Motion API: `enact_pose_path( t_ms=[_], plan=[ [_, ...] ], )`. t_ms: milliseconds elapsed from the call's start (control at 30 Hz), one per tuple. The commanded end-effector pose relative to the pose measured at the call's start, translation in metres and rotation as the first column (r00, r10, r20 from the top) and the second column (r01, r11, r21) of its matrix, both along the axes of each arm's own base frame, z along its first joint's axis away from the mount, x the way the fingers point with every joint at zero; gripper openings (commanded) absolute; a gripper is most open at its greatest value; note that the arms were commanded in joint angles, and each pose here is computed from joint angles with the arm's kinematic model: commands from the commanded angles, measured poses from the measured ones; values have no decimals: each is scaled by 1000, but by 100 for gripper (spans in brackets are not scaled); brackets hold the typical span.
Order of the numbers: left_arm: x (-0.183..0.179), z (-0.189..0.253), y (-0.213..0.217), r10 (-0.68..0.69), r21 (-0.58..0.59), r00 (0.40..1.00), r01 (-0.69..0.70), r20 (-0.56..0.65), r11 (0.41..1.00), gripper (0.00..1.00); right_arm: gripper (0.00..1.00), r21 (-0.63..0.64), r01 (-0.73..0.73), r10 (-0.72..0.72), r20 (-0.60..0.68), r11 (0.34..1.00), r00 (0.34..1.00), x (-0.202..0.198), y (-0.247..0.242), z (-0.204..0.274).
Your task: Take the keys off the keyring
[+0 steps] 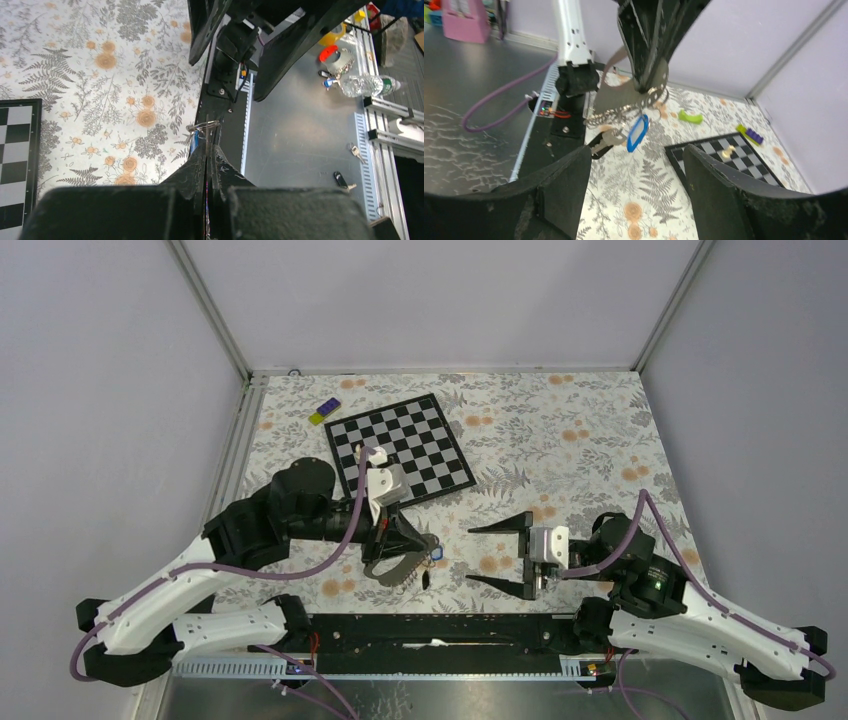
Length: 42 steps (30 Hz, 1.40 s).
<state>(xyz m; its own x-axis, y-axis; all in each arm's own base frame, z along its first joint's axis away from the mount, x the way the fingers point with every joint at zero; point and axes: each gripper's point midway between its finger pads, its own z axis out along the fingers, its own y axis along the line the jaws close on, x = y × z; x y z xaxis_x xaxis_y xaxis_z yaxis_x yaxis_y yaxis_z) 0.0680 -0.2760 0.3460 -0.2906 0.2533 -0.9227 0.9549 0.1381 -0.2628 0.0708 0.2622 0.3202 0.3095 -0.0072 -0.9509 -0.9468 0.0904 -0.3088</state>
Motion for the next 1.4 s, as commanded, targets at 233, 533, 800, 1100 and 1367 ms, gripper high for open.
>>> enact_pose_path(
  t_ms=[233, 533, 800, 1100, 1367],
  plan=[
    [3, 10, 10, -84, 27, 967, 79, 239, 996, 0, 75, 109, -186, 187, -3, 976, 982, -30, 15, 26],
    [0, 23, 22, -200, 61, 844, 196, 497, 979, 0, 72, 110, -166, 172, -44, 980, 984, -22, 27, 17],
    [-17, 26, 23, -337, 103, 739, 344, 584, 933, 0, 72, 149, -160, 170, -55, 976, 984, -16, 39, 20],
    [-22, 17, 16, -413, 143, 728, 405, 547, 903, 0, 74, 197, -170, 189, -79, 966, 979, -13, 51, 28],
    [-21, 21, 17, -404, 137, 726, 399, 557, 907, 0, 57, 176, -214, 238, -133, 961, 962, -19, 59, 18]
  ],
)
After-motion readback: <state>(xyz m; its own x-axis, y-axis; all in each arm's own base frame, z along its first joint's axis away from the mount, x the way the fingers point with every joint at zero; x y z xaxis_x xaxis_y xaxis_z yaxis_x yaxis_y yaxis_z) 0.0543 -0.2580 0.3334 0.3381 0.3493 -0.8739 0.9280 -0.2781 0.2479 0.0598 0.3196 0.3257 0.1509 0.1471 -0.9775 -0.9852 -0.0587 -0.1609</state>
